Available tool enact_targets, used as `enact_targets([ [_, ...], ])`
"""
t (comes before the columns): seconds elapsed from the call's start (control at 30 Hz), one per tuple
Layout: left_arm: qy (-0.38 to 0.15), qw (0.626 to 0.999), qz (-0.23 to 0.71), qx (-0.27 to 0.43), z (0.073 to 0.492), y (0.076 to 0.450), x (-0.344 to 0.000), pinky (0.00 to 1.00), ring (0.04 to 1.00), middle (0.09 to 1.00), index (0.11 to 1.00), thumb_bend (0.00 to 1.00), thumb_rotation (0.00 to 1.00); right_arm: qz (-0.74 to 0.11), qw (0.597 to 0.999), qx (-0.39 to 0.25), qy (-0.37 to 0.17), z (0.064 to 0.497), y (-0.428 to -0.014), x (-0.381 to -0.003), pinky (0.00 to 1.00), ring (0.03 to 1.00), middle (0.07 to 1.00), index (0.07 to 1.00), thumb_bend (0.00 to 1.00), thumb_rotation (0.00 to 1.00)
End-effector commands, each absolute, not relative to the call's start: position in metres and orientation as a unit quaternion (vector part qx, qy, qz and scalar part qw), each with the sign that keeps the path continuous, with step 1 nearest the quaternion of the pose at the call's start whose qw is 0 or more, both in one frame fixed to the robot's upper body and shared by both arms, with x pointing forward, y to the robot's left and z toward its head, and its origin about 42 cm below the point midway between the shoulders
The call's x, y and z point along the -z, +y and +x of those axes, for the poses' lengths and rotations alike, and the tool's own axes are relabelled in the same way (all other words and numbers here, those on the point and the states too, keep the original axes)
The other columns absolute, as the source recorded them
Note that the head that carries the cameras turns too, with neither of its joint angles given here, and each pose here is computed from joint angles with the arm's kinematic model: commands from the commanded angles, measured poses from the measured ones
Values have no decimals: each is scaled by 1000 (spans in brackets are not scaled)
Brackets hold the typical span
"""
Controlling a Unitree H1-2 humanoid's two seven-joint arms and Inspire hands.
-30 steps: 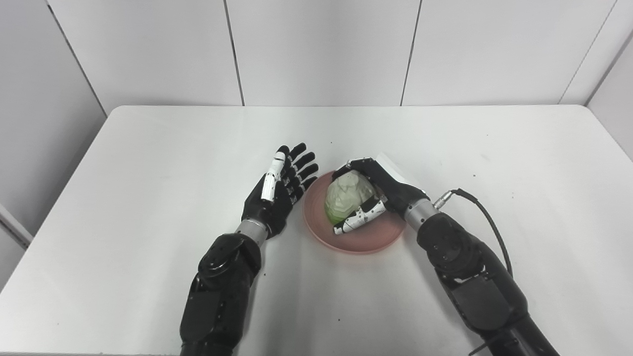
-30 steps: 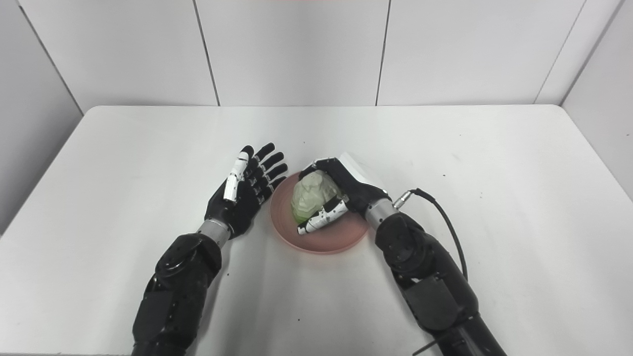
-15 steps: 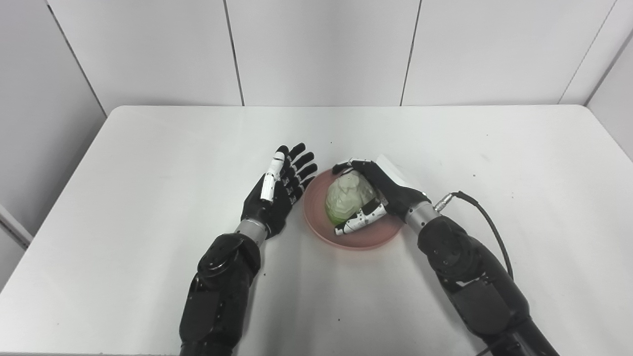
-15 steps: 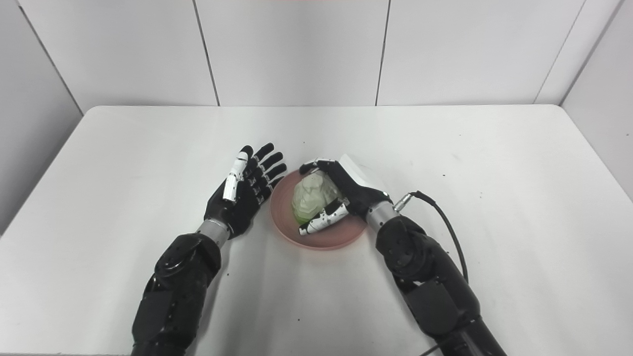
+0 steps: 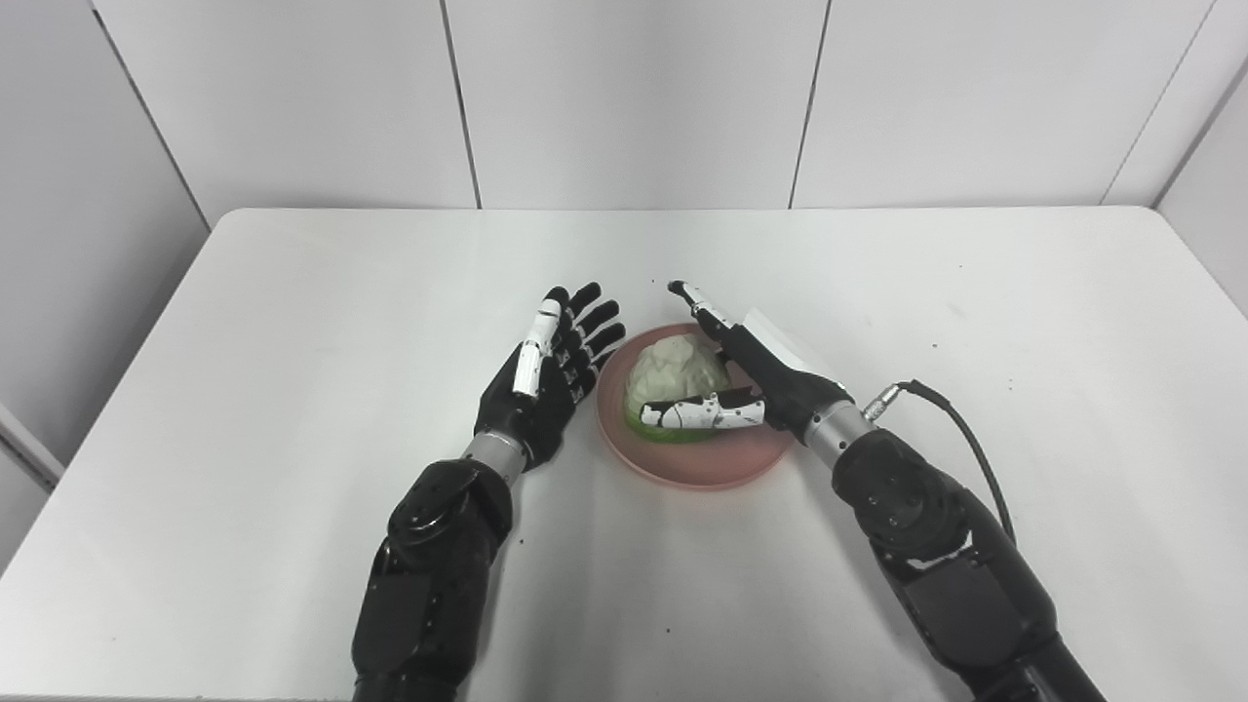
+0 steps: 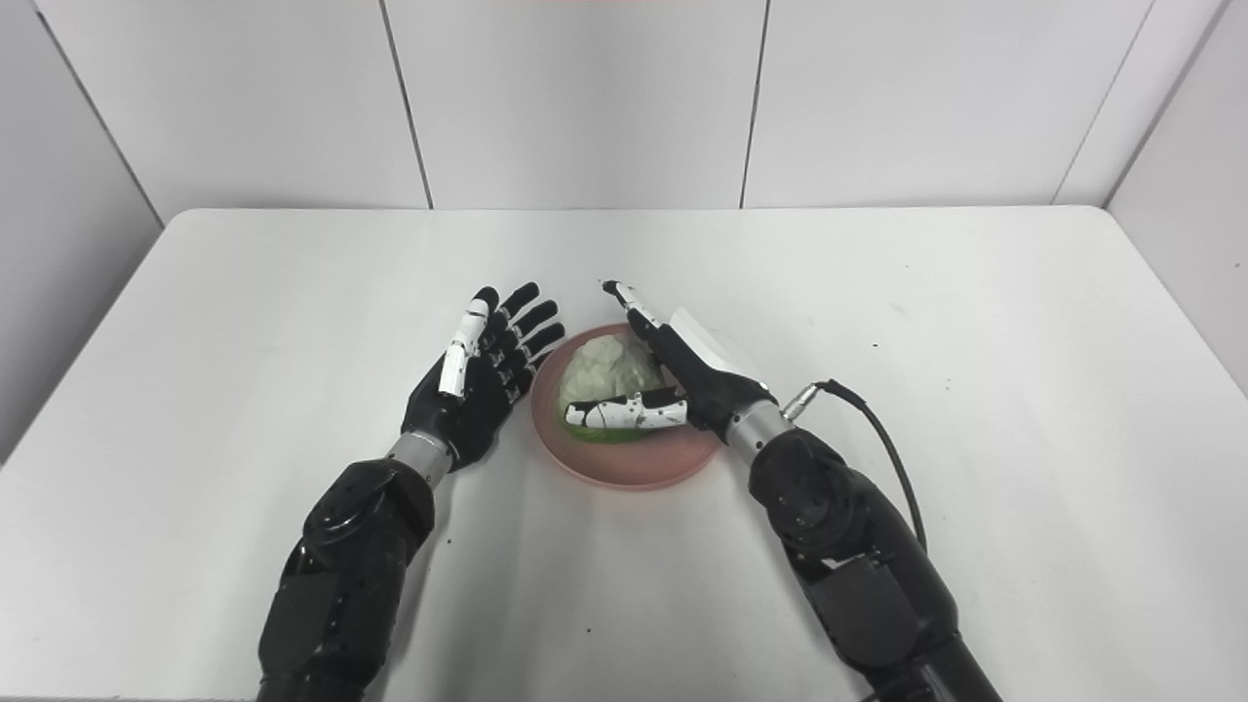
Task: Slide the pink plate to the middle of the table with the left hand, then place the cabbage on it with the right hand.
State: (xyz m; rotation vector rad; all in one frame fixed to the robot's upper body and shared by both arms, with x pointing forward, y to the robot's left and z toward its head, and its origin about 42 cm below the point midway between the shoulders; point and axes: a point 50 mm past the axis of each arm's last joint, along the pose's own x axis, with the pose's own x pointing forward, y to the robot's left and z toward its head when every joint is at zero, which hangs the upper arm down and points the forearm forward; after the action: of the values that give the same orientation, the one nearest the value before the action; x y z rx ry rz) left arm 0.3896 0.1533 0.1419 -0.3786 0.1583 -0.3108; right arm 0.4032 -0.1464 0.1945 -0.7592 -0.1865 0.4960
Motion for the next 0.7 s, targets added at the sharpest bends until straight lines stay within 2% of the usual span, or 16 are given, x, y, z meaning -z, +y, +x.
enact_targets([
  [0.0, 76, 966, -192, 158, 392, 154, -146, 913, 925, 931, 924, 453, 1000, -353, 895, -227, -150, 405, -139, -224, 749, 977, 1000, 1000, 1000, 575],
  [0.07, 77, 965, -195, 158, 392, 155, -146, 912, 929, 936, 926, 451, 1000, -348, 897, -219, -161, 404, -139, -227, 804, 986, 1000, 1000, 1000, 572],
  [0.23, 75, 965, -198, 157, 393, 157, -146, 915, 935, 942, 924, 451, 1000, -336, 901, -204, -185, 400, -141, -234, 847, 990, 1000, 1000, 1000, 582],
  [0.4, 70, 965, -199, 154, 392, 158, -148, 917, 931, 934, 917, 447, 1000, -206, 947, -175, -175, 394, -148, -248, 944, 1000, 1000, 1000, 1000, 624],
  [0.57, 68, 966, -197, 152, 393, 162, -148, 933, 920, 930, 919, 452, 1000, -142, 963, -140, -182, 391, -160, -255, 979, 999, 1000, 1000, 1000, 737],
  [0.63, 62, 967, -199, 150, 393, 163, -148, 930, 925, 934, 924, 455, 1000, -138, 967, -112, -184, 390, -167, -253, 947, 976, 995, 1000, 1000, 829],
  [0.67, 59, 967, -198, 148, 392, 164, -149, 930, 925, 934, 925, 455, 1000, -135, 969, -96, -182, 390, -172, -250, 943, 974, 995, 1000, 1000, 839],
])
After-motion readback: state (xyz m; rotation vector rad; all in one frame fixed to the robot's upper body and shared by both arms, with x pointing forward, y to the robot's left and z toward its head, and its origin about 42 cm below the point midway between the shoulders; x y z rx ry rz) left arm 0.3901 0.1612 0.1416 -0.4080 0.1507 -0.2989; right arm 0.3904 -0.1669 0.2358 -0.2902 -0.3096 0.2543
